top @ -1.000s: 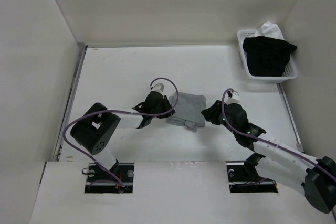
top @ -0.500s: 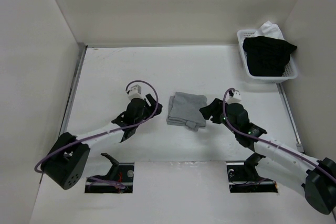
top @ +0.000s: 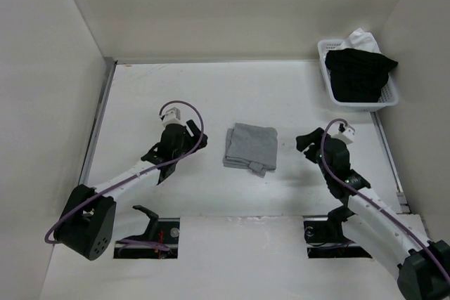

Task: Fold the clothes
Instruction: Fold the tank top

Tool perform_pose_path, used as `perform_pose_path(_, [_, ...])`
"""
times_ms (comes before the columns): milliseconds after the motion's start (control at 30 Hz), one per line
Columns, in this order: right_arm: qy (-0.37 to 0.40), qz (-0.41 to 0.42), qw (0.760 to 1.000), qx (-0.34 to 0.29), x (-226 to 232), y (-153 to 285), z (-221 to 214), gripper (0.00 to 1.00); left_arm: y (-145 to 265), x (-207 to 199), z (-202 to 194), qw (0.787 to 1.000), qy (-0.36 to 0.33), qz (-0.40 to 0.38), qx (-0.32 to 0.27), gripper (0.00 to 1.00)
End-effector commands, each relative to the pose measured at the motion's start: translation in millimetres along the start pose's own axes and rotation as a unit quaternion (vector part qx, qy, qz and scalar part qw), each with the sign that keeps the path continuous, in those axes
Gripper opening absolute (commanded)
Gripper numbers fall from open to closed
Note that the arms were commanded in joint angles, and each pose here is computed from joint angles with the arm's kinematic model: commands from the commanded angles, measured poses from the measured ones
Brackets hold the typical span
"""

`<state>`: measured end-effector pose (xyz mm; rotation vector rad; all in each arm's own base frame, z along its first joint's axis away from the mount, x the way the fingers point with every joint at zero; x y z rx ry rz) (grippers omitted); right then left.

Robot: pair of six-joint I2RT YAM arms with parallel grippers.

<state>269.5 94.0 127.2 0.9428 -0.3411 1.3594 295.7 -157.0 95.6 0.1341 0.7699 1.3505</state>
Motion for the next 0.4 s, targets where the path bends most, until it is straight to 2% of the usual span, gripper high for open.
perform_pose_path(0, [-0.02,-0.029,0.999,-0.031,-15.6,-1.0,14.2,0.69,-3.8,-17.2,10.5,1.0,-0.003,-0.03,0.002,0.64])
perform_pose_path(100, [-0.018,-0.03,0.999,-0.032,-16.1,-1.9,16.3,0.6,-8.0,-27.6,7.9,0.999,-0.008,-0.041,0.007,0.62])
perform_pose_path(167, [-0.015,-0.031,0.999,-0.028,-16.3,-2.8,14.0,0.44,-10.3,-32.5,7.4,0.999,-0.011,-0.046,0.008,0.62])
perform_pose_path(267, [-0.011,-0.032,0.999,-0.025,-17.2,-3.9,12.4,0.26,-12.1,-40.0,7.3,0.998,-0.016,-0.055,0.008,0.61])
perform_pose_path(367, [-0.011,-0.033,0.999,-0.023,-17.0,-5.4,11.6,0.27,-13.6,-47.9,4.5,0.998,-0.025,-0.064,0.013,0.63])
Point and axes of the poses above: each gripper's point midway between its finger pads, its own y axis back along the fingers, its own x axis along the line the jaws close on, z = x × y, the point moved 1 cm from there along y, back along the fingers, and after that the axes turned 9 degrees about -y, right-handed, at the moved point
